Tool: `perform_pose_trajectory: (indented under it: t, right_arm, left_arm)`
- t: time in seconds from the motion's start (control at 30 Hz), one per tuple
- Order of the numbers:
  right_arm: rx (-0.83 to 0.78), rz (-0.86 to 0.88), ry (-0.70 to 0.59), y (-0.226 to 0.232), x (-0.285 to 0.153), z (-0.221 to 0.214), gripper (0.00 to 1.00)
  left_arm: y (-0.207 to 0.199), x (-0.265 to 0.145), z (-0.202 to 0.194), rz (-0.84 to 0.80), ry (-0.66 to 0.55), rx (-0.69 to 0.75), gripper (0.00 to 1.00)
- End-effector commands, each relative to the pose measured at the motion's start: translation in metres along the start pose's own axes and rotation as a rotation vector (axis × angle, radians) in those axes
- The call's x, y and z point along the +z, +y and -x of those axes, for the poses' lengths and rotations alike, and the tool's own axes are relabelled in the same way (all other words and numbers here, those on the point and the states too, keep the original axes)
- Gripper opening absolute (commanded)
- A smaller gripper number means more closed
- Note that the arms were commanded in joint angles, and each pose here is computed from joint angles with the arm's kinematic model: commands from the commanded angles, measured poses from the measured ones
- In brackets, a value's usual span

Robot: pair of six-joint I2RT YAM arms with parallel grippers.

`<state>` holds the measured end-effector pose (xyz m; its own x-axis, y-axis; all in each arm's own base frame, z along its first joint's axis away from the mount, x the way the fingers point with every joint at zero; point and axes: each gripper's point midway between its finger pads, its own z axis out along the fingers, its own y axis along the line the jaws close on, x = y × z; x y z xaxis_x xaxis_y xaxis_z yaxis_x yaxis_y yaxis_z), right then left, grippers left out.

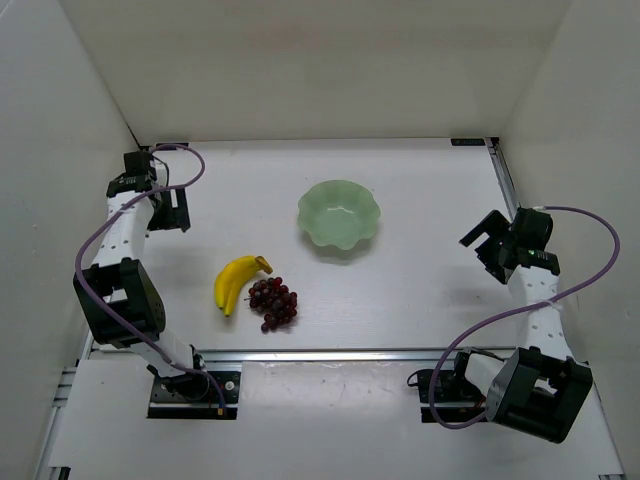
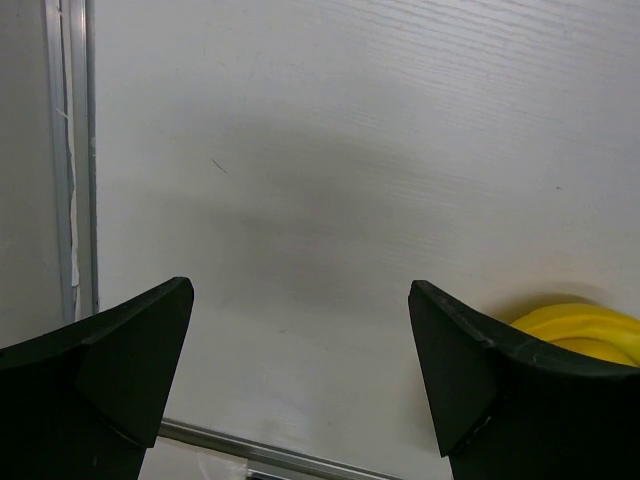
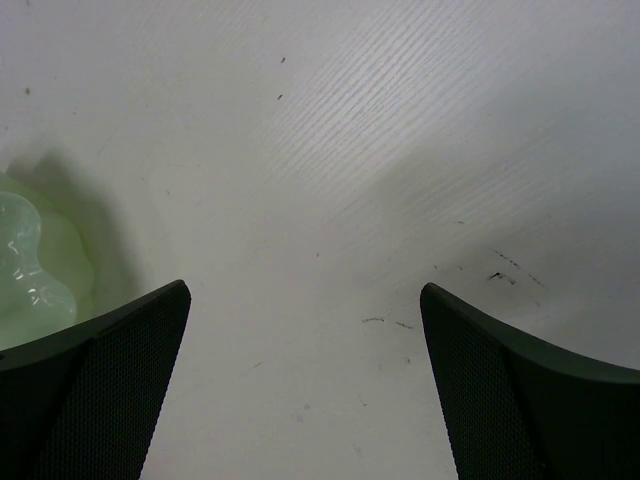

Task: Place and organize the fake fruits in the fruit bowl

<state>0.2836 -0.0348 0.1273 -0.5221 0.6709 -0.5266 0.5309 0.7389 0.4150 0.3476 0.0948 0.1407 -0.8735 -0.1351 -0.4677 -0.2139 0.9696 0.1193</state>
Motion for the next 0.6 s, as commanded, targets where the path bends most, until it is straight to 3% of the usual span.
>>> perform_pose_trajectory:
  t: [0.0,0.1,0.23,0.57]
  right_arm:
    - [-0.029,0.02,-0.023,0.006,-0.002,0.011,1.0]
    - [-0.039,0.029,-0.014,0.009,-0.001,0.011,1.0]
    - [-0.054,0.039,-0.006,0.014,-0.001,0.01,1.0]
    - [-0.135,0.059,0.029,0.036,0.0,-0.009,1.0]
  left_arm:
    - [-0.009,-0.013,0.003,-0.061,-0.026,0.036,1.0]
    - [-0.045,-0.027,0.004,-0.155,-0.012,0.191,1.0]
    - [-0.115,-0.035,-0.044,-0.231,0.087,0.567,1.0]
    - [-0.17,-0.019,-0.113,-0.316,0.23,0.772,1.0]
